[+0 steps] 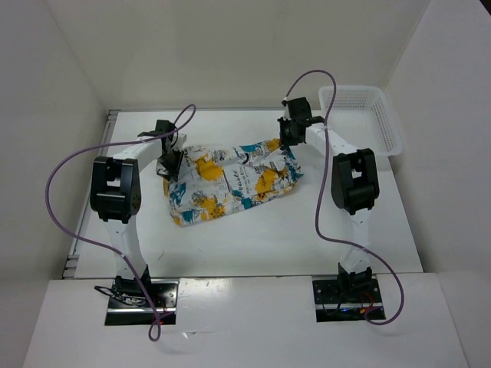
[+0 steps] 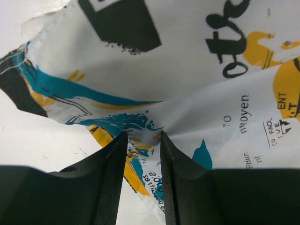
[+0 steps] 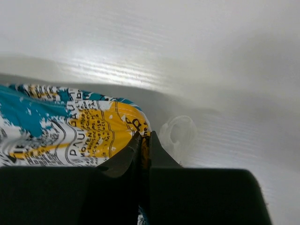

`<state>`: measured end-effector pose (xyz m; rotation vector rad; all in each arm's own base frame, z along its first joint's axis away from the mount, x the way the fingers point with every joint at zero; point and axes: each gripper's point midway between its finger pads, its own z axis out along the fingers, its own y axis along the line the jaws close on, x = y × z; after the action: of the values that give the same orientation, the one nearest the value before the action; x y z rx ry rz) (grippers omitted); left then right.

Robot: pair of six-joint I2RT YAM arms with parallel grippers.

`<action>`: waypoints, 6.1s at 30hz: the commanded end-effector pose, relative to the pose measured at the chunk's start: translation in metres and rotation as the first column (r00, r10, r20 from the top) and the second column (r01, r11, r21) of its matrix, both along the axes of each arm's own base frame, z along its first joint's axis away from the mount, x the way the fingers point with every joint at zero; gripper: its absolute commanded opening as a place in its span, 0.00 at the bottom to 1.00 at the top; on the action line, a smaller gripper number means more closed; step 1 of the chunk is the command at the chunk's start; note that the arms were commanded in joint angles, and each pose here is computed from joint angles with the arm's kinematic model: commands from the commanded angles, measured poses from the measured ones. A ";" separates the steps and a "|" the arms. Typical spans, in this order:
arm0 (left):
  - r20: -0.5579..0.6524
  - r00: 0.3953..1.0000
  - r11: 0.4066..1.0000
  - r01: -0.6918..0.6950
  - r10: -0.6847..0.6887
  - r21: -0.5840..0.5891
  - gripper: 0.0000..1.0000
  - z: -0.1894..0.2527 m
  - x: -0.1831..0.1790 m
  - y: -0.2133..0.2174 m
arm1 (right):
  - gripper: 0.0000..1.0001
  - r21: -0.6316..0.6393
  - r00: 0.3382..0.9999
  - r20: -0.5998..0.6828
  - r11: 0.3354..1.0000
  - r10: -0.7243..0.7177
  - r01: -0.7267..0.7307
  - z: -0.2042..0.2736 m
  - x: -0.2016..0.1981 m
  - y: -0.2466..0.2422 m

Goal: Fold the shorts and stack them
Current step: Fold the shorts

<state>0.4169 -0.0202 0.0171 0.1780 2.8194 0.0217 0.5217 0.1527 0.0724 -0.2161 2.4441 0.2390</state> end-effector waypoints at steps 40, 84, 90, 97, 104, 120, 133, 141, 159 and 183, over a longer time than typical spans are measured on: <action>0.090 0.992 0.995 -0.089 0.083 0.054 0.56 0.001 0.062 0.042 | 0.18 0.047 0.988 -0.148 0.998 0.052 -0.046 -0.047 -0.069 -0.005; 0.074 0.961 0.893 0.275 -0.266 -0.356 0.56 0.013 0.046 -0.137 | 0.00 -0.435 0.964 0.252 0.900 0.088 0.031 0.126 -0.066 -0.008; 0.041 0.959 0.888 0.274 -0.279 -0.370 0.20 -0.010 0.050 -0.145 | 0.00 -0.408 0.945 0.282 0.912 0.169 -0.041 0.132 -0.076 0.058; 0.055 0.956 0.873 0.286 -0.288 -0.395 0.10 -0.014 0.061 -0.152 | 0.00 -0.364 0.893 0.324 0.912 0.313 -0.188 0.146 -0.093 0.155; 0.079 0.953 0.865 0.298 -0.291 -0.403 0.10 -0.008 0.070 -0.156 | 0.00 -0.382 0.885 0.268 0.885 0.382 -0.266 0.095 -0.091 0.201; 0.078 0.965 0.906 0.260 -0.249 -0.335 0.14 -0.010 0.083 -0.135 | 0.42 -0.312 0.799 0.287 0.840 0.529 -0.445 0.081 -0.111 0.296; 0.248 0.956 0.946 0.219 -0.158 -0.240 0.44 0.081 0.110 -0.091 | 0.35 -0.289 0.690 0.322 0.761 0.649 -0.581 0.156 -0.152 0.270; 0.288 0.939 0.915 0.275 -0.190 -0.295 0.51 0.135 0.085 -0.106 | 0.44 -0.322 0.630 0.200 0.657 0.751 -0.682 0.099 -0.177 0.221; 0.055 0.971 0.898 0.238 -0.234 -0.371 0.53 0.071 0.027 -0.118 | 0.54 -0.378 0.624 0.186 0.641 0.759 -0.668 0.018 -0.140 0.244; -0.089 0.964 0.914 0.205 -0.251 -0.351 0.29 0.009 0.010 -0.122 | 0.62 -0.423 0.621 0.225 0.649 0.751 -0.632 0.040 -0.135 0.236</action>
<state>0.4287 -0.1389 0.0293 0.4256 2.8526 -0.5367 0.3750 0.3828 0.0998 -1.3038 1.9239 0.1327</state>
